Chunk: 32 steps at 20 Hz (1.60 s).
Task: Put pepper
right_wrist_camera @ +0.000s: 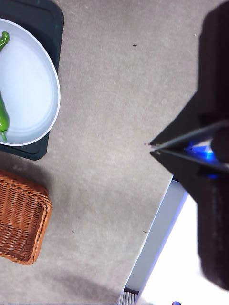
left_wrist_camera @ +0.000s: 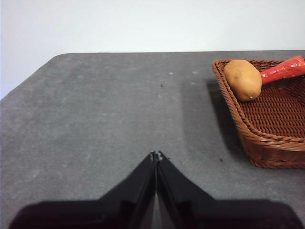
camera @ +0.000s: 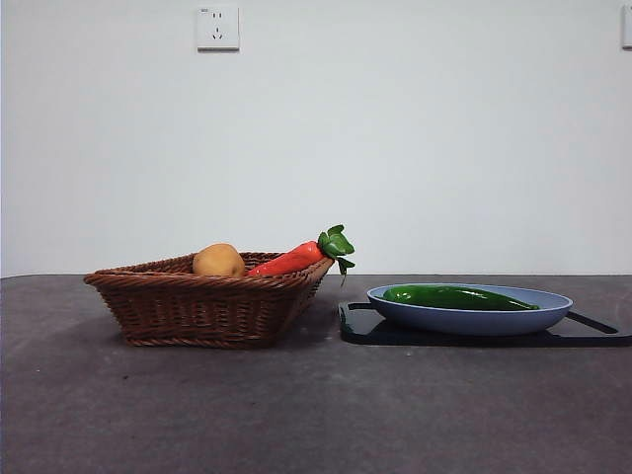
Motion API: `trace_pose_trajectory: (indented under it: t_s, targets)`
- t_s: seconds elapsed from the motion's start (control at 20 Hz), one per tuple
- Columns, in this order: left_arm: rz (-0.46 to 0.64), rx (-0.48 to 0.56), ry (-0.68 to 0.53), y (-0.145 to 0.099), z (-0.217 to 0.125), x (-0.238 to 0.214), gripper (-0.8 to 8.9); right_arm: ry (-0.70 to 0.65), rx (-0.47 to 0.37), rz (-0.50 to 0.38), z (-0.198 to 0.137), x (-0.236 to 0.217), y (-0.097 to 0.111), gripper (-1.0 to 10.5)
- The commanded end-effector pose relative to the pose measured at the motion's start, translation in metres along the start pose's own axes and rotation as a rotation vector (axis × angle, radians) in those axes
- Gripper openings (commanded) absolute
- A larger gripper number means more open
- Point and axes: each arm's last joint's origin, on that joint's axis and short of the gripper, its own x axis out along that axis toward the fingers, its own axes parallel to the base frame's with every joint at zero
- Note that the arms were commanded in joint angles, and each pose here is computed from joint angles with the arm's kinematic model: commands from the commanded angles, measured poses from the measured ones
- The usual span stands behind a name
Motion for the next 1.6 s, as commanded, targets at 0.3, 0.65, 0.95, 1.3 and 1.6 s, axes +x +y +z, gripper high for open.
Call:
trace_pose_trajectory:
  t_s: [0.3, 0.65, 0.95, 1.3, 1.6]
  targets:
    - [0.004, -0.006, -0.012, 0.0, -0.001, 0.001, 0.08, -0.018, -0.003, -0.001, 0.004, -0.003, 0.001, 0.1]
    - [0.004, -0.006, -0.012, 0.0, -0.001, 0.001, 0.08, -0.024, -0.033, -0.001, 0.004, -0.003, 0.001, 0.1]
    - [0.004, -0.006, -0.013, 0.0, -0.001, 0.001, 0.08, -0.462, -0.153, -0.065, 0.004, -0.021, 0.0, 0.1]
    - [0.004, -0.006, -0.013, 0.0, -0.001, 0.001, 0.08, -0.843, -0.219, -0.221, -0.059, 0.035, -0.032, 0.1]
    - [0.004, -0.006, -0.013, 0.0, -0.001, 0.001, 0.08, -0.936, -0.198, -0.249, -0.093, 0.074, -0.048, 0.1]
